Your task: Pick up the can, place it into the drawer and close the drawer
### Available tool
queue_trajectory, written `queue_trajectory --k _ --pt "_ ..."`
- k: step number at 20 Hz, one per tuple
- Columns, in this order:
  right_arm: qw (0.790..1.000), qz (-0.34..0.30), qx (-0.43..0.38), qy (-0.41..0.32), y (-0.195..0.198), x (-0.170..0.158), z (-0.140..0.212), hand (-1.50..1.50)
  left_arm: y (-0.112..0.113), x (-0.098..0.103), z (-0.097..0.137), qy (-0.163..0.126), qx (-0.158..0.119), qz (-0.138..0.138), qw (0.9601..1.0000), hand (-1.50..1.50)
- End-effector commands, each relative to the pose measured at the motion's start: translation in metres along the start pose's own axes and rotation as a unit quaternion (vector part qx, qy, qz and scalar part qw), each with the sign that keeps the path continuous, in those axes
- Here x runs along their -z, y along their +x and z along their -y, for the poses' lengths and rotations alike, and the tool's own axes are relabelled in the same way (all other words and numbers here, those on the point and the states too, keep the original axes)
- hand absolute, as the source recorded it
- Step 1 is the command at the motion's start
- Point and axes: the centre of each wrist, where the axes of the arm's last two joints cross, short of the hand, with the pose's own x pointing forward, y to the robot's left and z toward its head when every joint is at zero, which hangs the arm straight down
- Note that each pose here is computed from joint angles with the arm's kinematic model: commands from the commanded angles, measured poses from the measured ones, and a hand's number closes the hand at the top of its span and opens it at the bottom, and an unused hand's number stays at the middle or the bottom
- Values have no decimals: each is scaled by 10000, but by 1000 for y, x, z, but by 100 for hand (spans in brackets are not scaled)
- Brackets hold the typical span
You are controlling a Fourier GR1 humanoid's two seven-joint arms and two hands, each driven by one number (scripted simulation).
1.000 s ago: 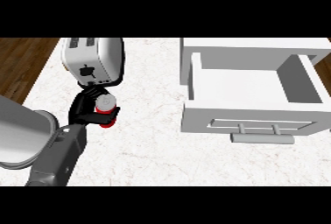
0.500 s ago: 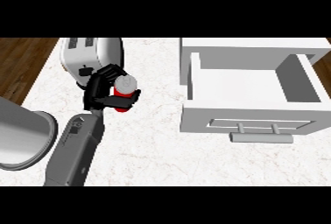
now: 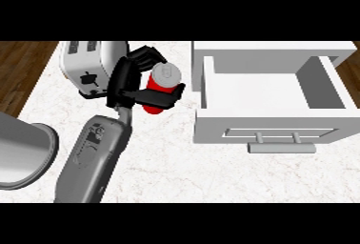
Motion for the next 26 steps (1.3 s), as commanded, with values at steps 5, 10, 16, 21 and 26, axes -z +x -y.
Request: queue_trajectory --k 5,10,16,21,26 --pt "10000 71 -55 -7 6 7 9 -150 83 26 63 -138 155 279 9994 150" --pt "10000 -9 -61 54 7 18 16 -150 104 58 70 -113 117 219 9996 150" --pt "9998 88 19 171 6 12 -5 -150 122 72 116 -2 337 182 9993 150" --pt "9999 22 -1 112 -7 6 9 -150 135 93 119 -148 412 46 9990 150" --pt "9998 140 130 113 5 18 -4 -150 112 95 123 -229 562 93 9981 150"
